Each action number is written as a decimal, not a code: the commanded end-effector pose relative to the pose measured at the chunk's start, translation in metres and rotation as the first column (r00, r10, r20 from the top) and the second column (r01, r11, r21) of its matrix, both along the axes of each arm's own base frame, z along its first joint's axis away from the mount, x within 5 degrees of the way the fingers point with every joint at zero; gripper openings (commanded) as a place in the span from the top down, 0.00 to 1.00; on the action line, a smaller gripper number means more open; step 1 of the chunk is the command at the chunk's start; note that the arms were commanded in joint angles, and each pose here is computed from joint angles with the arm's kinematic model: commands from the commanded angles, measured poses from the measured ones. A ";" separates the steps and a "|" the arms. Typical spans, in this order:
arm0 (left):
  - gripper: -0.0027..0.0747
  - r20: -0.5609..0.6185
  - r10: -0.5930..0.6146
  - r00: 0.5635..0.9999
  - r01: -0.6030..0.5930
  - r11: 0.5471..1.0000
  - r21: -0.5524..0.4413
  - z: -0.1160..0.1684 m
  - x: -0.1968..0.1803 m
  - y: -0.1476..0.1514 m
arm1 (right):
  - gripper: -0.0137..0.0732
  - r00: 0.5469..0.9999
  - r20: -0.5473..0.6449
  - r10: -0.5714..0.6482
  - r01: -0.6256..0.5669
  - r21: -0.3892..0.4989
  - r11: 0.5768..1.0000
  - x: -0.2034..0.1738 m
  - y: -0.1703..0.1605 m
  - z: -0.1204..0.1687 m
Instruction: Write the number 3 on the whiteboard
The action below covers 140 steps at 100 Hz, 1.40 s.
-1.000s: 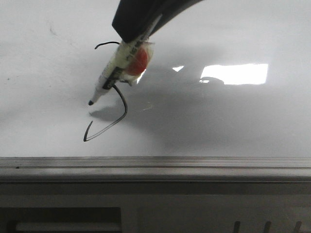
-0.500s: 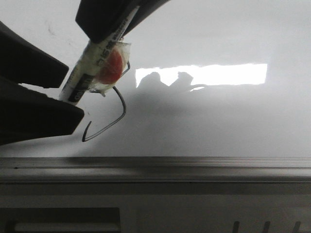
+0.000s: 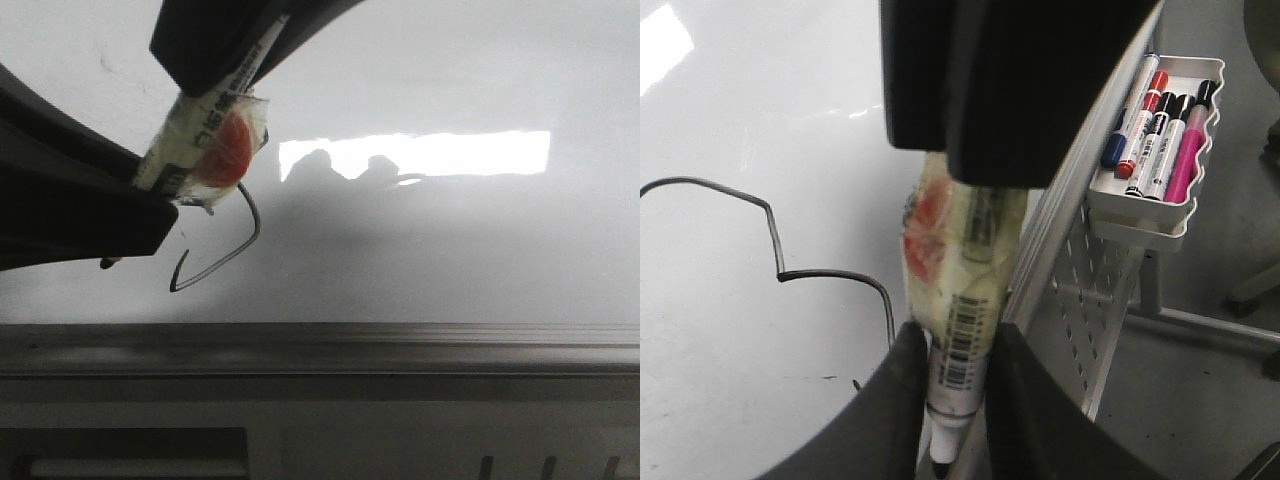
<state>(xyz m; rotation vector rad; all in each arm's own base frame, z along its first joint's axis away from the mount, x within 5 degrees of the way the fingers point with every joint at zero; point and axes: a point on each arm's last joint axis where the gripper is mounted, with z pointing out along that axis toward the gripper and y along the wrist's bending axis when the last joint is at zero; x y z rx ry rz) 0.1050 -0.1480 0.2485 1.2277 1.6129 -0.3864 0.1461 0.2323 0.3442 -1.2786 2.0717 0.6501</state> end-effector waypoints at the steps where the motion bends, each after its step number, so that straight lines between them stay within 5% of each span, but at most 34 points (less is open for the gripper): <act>1: 0.99 0.023 -0.029 0.999 0.032 0.994 -0.100 0.017 -0.001 -0.007 | 0.92 0.999 0.044 -0.019 0.015 0.097 0.995 -0.002 -0.003 0.022; 43: 0.99 0.022 -0.029 0.999 0.031 0.994 -0.102 0.017 -0.001 -0.007 | 0.89 0.998 0.050 -0.023 0.018 0.105 0.994 -0.001 -0.002 0.022; 50: 0.99 0.022 -0.028 0.999 0.031 0.994 -0.102 0.017 -0.001 -0.007 | 0.77 0.998 0.053 -0.025 0.019 0.109 0.994 -0.001 -0.002 0.023; 67: 0.99 0.019 -0.025 1.000 0.027 0.995 -0.100 0.016 -0.001 -0.007 | 0.17 0.992 0.110 -0.068 0.049 0.170 0.984 0.006 -0.002 0.029; 72: 0.99 0.009 -0.019 1.000 0.020 0.995 -0.102 0.016 -0.001 -0.007 | 0.07 0.985 0.147 -0.088 0.060 0.185 0.981 0.010 -0.004 0.032; 88: 0.99 -0.125 0.064 0.990 -0.080 0.989 -0.128 0.012 0.001 -0.003 | 0.10 0.961 0.224 -0.161 0.100 0.264 0.959 0.017 -0.017 0.048; 100: 0.99 -0.304 0.163 0.939 -0.227 0.955 -0.189 0.009 0.006 0.001 | 0.10 0.937 0.270 -0.220 0.120 0.344 0.931 0.018 -0.028 0.063; 124: 0.99 -0.588 0.306 0.749 -0.546 0.787 -0.287 0.009 0.024 0.018 | 0.10 0.914 0.302 -0.272 0.137 0.402 0.905 0.017 -0.042 0.077; 140: 0.99 -0.641 0.344 0.686 -0.633 0.717 -0.293 0.008 0.033 0.026 | 0.10 0.914 0.301 -0.271 0.137 0.401 0.906 0.017 -0.042 0.077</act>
